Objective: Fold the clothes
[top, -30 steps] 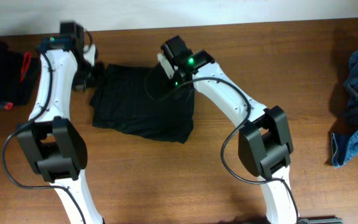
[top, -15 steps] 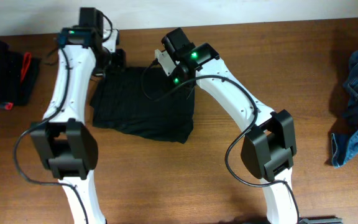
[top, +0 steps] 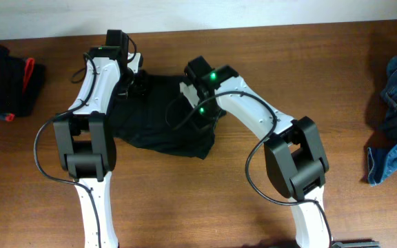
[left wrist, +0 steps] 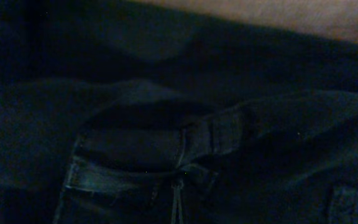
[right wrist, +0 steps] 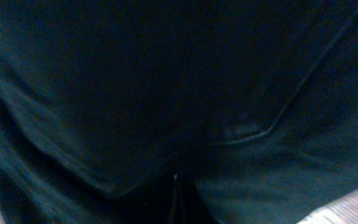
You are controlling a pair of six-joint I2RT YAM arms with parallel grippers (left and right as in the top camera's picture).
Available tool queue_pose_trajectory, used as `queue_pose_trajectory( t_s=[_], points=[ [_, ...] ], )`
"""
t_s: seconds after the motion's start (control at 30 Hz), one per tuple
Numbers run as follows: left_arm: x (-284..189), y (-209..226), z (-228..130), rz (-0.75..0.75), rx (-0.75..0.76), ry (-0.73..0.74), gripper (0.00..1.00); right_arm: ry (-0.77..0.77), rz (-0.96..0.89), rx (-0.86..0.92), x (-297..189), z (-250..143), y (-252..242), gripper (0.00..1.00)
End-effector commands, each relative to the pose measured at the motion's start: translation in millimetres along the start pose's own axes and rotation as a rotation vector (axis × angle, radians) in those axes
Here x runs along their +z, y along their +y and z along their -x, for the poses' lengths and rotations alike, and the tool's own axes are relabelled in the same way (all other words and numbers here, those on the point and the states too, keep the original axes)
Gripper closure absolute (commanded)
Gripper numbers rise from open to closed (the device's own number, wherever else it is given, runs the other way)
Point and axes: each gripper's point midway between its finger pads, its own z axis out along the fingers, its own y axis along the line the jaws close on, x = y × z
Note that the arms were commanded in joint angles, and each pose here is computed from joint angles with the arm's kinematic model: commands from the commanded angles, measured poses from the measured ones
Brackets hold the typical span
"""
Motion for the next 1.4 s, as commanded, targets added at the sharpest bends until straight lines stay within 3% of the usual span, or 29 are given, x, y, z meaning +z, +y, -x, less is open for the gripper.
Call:
queue_pose_trajectory(
  t_s=[0.0, 0.23, 0.47, 0.63, 0.93, 1.37],
  points=[
    [24.9, 6.2, -4.7, 0.007, -0.017, 0.025, 1.0, 0.075, 0.014, 0.006, 28.7, -29.0, -2.4, 0.96],
    [3.2, 0.2, 20.6, -0.001, -0.003, -0.053, 1.0, 0.084, 0.013, 0.009, 49.9, -42.7, -8.2, 0.96],
    [-112.4, -22.5, 76.5, -0.014, 0.036, -0.283, 1.0, 0.0, 0.01, -0.005, 19.3, -6.8, -4.8, 0.96],
    [-159.3, -35.3, 66.8, -0.021, 0.023, -0.285, 0.99, -0.115, 0.004, -0.035, -27.9, 36.0, 5.4, 0.96],
    [-113.5, -62.4, -14.6, -0.033, 0.003, 0.079, 1.0, -0.283, -0.102, -0.023, -67.3, 81.2, -5.7, 0.95],
    [-15.4, -70.5, -69.4, -0.032, 0.018, 0.278, 0.99, -0.281, -0.146, 0.088, -45.8, 85.0, -62.4, 0.95]
  ],
)
